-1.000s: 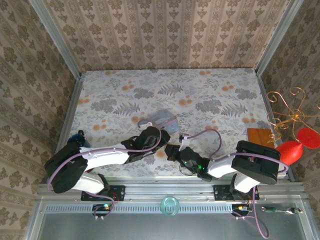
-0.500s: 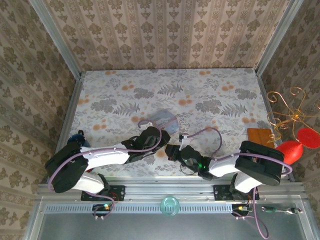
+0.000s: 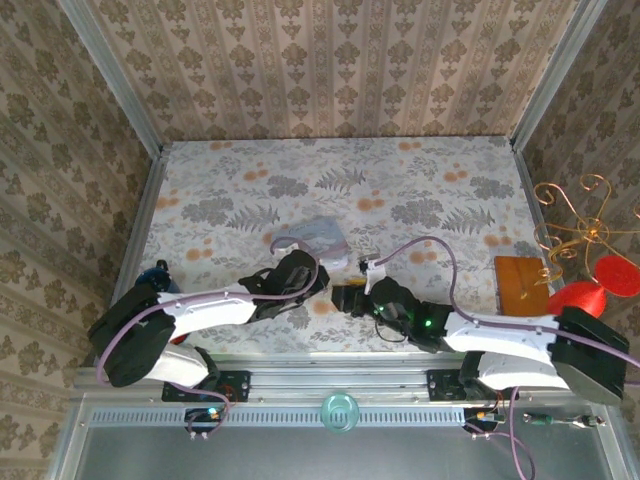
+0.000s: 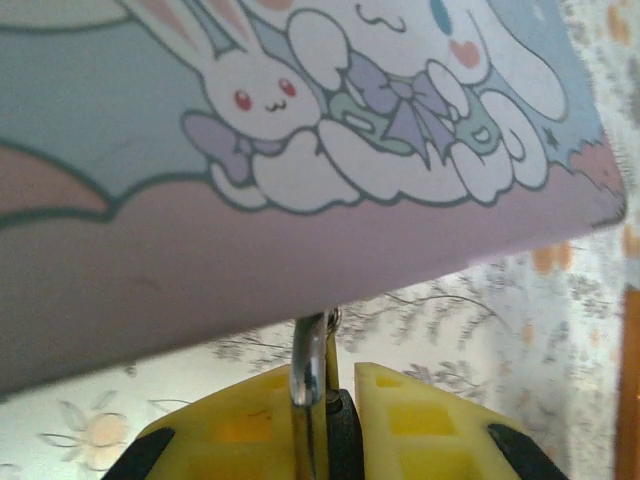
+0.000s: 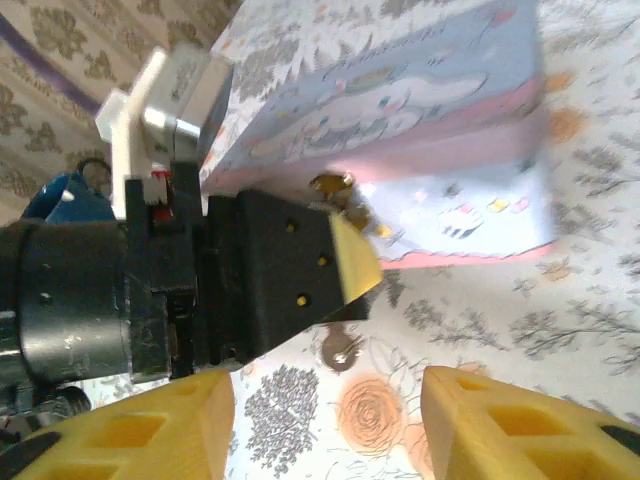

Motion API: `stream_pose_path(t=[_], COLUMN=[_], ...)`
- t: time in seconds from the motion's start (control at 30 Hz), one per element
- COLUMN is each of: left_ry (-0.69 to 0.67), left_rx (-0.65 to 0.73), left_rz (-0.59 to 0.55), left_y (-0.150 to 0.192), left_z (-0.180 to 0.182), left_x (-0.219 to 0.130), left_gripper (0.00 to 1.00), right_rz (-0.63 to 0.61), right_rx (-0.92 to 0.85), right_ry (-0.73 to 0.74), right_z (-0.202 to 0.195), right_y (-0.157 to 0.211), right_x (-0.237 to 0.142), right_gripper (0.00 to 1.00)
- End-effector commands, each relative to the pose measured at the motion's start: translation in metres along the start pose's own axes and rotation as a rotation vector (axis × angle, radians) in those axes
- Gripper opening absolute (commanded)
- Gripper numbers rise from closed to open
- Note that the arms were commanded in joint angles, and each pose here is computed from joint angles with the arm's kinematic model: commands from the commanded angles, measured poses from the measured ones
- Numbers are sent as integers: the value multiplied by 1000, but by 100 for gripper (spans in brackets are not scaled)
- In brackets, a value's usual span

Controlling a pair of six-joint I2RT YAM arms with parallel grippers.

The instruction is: Unlock the padlock with the key

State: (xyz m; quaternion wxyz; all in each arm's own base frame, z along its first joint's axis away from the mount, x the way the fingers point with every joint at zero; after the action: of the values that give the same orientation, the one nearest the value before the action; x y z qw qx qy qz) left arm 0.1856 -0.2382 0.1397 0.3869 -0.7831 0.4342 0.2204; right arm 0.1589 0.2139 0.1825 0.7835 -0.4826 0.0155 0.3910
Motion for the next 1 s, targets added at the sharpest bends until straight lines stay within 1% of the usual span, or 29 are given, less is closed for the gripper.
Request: stream_pose_path(t=[0.0,0.2,0.33,0.47,0.73,0.8,0.97], left_ry=[5,-46,-93,-115,-235,-228,-197], left_rx=[82,158,200,216,241,242,248], left_rz=[-38,-21,25,59,110,119,126], left_y=[-17,-23,-23,-19,-9,-6,-1], left_z=[-16,-26,-30,-33,-25,-25,-28], left_x=[-13,-11,-6,3,27,32,35], left_gripper=[0,0,0,0,1,4,18], right_rz=[25,16,18,48,89,96,111], right_rx=[-141,-120,-47,18,64,75,102], right_ry=[83,79,92,82,76,76,83], right_z=[-12,-17,-24,-30,-35,-37,-41], right_y=[-5,-24,-30,-31,-26,-24,-18], right_x=[-13,-29,-33,-32,-27,-26,-24], right_gripper=[58,58,67,68,68,67,68])
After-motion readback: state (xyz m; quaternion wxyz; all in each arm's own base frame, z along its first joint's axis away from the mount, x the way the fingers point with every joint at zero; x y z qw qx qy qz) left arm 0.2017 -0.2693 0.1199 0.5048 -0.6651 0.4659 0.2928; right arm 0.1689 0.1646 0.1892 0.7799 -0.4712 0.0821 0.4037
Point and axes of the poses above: each hand's point on the last joint's axis, 136 mm out from that joint toward the fingers, its own x axis out along the fingers, its own z axis along the line the jaws close on, y = z × x, the point moved 9 cm from there along -x, back along the fingers, and after that the axes turned 4 degrees about x, right-handed, at the moved point
